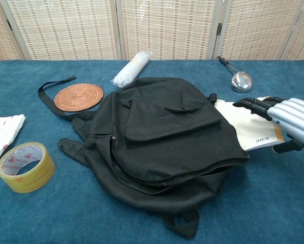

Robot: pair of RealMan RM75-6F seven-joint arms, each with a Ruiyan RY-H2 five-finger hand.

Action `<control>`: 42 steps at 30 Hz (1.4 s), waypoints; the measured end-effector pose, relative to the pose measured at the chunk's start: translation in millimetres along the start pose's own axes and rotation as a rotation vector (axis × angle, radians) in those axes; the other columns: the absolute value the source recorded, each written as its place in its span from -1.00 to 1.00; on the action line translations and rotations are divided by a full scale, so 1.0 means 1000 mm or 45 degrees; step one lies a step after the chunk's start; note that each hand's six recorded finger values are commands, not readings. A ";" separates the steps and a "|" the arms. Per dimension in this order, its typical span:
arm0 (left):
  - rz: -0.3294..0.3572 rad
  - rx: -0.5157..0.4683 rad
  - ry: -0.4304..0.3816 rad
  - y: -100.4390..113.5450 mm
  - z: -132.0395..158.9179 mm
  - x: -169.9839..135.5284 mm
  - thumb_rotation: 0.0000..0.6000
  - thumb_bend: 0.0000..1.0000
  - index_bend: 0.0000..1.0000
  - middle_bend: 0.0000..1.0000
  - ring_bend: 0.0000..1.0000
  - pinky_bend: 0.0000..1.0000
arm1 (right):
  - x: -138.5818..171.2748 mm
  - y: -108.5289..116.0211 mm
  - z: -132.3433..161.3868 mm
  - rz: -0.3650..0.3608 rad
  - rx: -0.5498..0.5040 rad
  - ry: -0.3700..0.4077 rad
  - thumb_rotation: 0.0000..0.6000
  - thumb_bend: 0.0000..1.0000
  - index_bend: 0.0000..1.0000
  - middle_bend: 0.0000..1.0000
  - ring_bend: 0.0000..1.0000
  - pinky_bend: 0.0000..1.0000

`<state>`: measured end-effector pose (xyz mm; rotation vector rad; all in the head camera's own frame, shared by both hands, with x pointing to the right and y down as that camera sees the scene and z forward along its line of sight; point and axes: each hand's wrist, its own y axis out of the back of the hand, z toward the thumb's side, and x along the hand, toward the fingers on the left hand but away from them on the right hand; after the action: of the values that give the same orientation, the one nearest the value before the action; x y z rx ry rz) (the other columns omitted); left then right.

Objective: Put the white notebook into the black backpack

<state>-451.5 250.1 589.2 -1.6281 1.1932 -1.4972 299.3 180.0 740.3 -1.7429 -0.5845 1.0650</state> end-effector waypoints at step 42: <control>-0.039 0.046 -0.237 0.010 0.034 0.033 1.00 -0.33 -0.82 -0.83 -0.82 -1.00 | 0.014 0.024 -0.022 -0.140 0.088 -0.021 1.00 -0.06 0.52 -0.26 -0.25 -0.52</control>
<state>-422.4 211.7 588.3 -1.7269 1.0382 -1.3447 323.1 170.6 716.5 -1.6248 -0.6393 1.0118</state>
